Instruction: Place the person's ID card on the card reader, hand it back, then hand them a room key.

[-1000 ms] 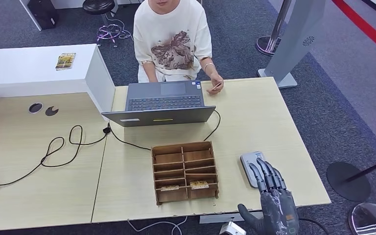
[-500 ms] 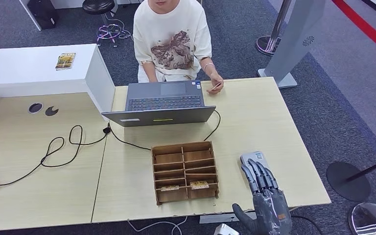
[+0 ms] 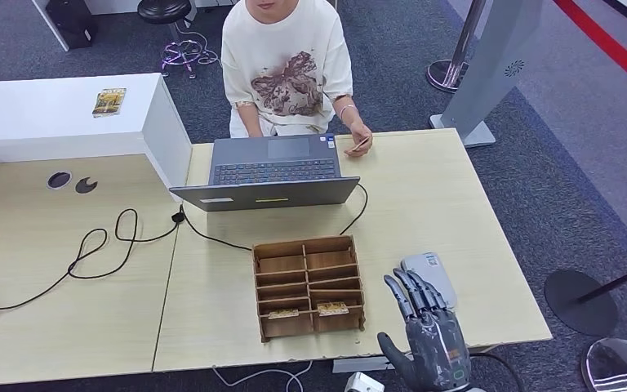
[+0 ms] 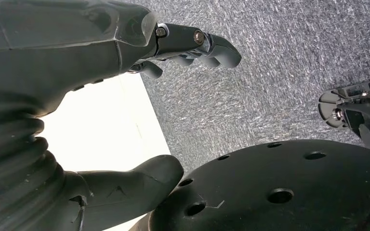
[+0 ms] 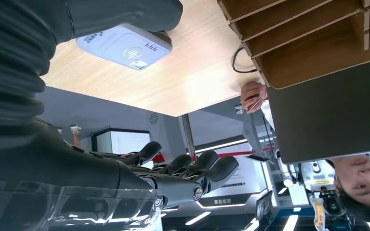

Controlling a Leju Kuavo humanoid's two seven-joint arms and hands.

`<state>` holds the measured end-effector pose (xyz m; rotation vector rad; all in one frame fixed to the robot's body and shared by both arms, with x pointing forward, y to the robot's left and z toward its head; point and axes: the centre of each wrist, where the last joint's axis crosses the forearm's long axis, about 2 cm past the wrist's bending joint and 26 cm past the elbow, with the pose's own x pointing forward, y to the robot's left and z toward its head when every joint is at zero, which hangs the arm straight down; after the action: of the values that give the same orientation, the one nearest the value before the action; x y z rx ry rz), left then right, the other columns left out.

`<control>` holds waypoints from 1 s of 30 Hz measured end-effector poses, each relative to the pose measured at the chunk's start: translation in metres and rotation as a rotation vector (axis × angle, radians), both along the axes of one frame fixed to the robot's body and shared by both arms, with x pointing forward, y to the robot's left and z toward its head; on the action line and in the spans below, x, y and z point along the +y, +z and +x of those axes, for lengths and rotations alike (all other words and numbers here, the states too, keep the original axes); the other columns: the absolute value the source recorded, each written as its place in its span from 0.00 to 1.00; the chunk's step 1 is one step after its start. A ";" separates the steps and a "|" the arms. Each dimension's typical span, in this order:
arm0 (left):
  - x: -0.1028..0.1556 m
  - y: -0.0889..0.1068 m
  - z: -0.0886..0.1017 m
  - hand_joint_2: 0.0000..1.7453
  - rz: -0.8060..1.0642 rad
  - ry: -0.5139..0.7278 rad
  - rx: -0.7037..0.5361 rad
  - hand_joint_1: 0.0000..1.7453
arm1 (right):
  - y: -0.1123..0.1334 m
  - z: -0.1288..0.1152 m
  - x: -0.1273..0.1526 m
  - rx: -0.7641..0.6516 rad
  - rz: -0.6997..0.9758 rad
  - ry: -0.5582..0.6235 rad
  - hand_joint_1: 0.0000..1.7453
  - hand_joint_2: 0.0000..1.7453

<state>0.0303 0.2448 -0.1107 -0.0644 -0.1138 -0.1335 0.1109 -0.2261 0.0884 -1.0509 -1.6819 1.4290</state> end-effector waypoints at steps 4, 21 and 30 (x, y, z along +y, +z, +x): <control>0.000 0.000 0.000 1.00 -0.002 -0.001 0.000 0.00 | -0.002 0.001 0.002 0.005 -0.003 0.018 0.28 1.00; 0.001 0.000 0.001 1.00 -0.015 -0.012 0.002 0.00 | -0.012 0.007 0.018 0.041 0.007 0.092 0.39 1.00; 0.001 0.000 0.001 1.00 -0.014 -0.018 0.002 0.00 | -0.016 0.011 0.023 0.046 0.006 0.104 0.35 1.00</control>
<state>0.0317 0.2457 -0.1107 -0.0794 -0.1122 -0.1507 0.1215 -0.2028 0.0727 -0.9324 -1.7282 1.5015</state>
